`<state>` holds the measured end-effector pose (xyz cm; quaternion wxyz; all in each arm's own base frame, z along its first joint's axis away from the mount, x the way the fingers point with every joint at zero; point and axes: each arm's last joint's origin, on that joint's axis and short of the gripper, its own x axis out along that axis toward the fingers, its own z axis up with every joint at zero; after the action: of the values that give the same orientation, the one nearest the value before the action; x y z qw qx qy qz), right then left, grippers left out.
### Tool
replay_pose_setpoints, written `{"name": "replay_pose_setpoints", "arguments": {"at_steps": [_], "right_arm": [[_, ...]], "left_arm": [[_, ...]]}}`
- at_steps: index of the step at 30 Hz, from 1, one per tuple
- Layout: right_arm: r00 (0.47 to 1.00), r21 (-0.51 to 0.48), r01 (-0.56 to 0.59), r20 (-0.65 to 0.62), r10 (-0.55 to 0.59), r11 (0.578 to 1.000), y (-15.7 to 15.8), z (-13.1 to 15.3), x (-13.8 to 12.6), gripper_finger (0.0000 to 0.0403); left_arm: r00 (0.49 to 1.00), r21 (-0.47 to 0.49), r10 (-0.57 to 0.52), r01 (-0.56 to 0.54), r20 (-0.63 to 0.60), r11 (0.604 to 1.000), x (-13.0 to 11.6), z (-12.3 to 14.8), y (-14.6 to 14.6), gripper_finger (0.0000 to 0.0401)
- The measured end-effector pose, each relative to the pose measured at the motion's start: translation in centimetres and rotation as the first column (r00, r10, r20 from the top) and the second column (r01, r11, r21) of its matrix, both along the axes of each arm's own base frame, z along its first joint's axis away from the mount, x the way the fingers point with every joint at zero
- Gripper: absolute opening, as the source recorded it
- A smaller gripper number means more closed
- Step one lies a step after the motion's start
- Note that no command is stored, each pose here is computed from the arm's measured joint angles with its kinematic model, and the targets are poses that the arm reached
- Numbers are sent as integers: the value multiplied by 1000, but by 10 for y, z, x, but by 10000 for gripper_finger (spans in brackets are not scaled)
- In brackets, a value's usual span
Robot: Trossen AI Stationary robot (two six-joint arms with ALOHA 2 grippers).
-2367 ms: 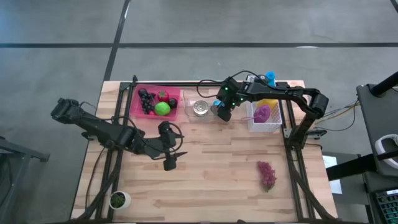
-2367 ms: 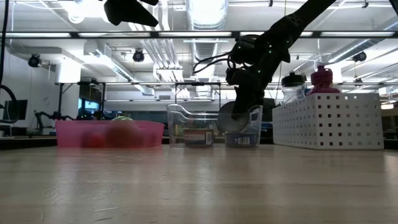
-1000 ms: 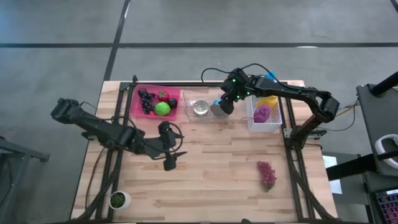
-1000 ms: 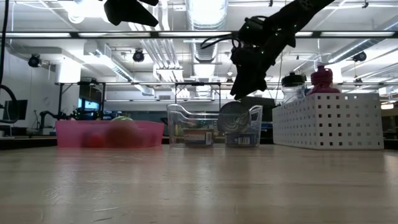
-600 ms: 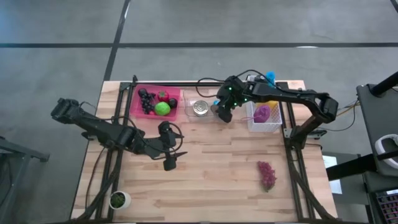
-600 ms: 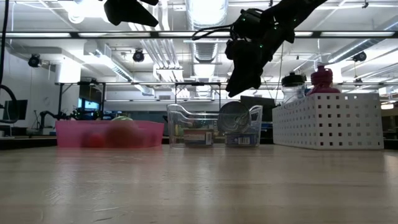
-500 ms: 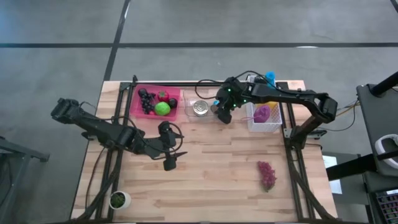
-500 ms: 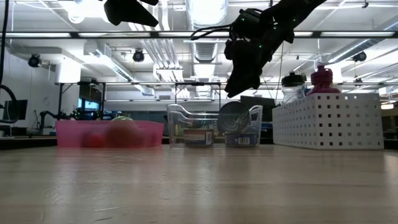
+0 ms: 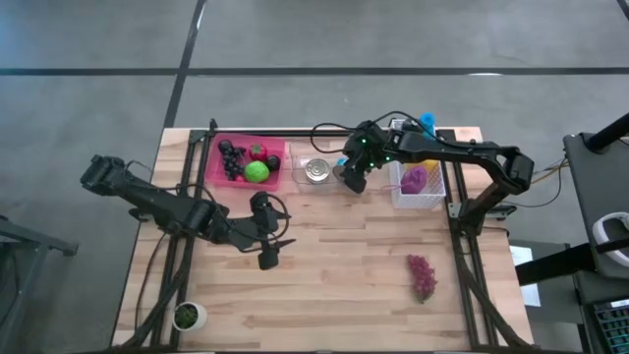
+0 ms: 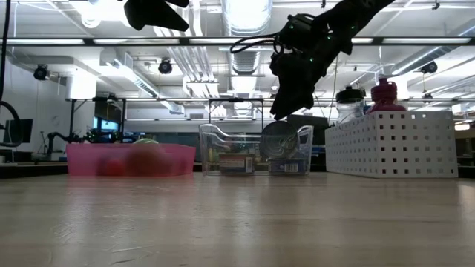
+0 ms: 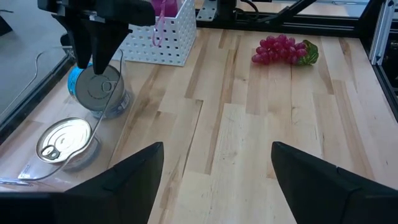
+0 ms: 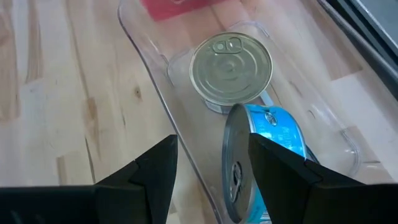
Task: Pick & Place Food Item
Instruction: Put the blue tuna can into the transparent bin, then put the grapes into the pink bin
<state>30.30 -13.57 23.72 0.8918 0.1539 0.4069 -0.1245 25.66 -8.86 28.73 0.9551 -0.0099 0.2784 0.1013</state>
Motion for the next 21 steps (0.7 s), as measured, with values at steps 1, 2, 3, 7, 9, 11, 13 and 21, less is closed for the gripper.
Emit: {"name": "replay_pose_setpoints", "arguments": {"at_steps": [1, 2, 3, 7, 9, 11, 13, 21], "right_arm": [[1000, 0, 0, -1, 0, 1000, 0, -1, 0, 194], [1000, -2, 2, 0, -2, 1000, 0, -1, -1, 194], [1000, -2, 2, -2, -2, 1000, 0, -2, -1, 194], [1000, -17, -8, 0, 8, 1000, -2, -5, -2, 194], [1000, -18, 0, 4, 0, 1000, -3, -5, -3, 194], [1000, -25, 14, 2, -14, 1000, -5, -5, -3, 194], [999, -52, 36, -9, -37, 998, -6, -5, -4, 194], [998, -65, 57, -32, -59, 996, -7, -8, -5, 194]], "left_arm": [[1000, 0, 0, 0, 0, 1000, 0, 0, 0, 298], [1000, 0, 0, 0, 0, 1000, 0, 0, 0, 297], [1000, 0, 0, 0, 0, 1000, 0, 0, 0, 296], [1000, 0, 0, 0, 0, 1000, 0, 0, 0, 295], [1000, -1, 1, -1, 0, 1000, 0, 0, 0, 297], [1000, -1, 1, -1, 0, 1000, 0, 0, 0, 299], [1000, -1, 0, 0, 0, 1000, 0, 0, 0, 302], [1000, -1, 0, 0, 0, 1000, 0, 0, 0, 313]]}}
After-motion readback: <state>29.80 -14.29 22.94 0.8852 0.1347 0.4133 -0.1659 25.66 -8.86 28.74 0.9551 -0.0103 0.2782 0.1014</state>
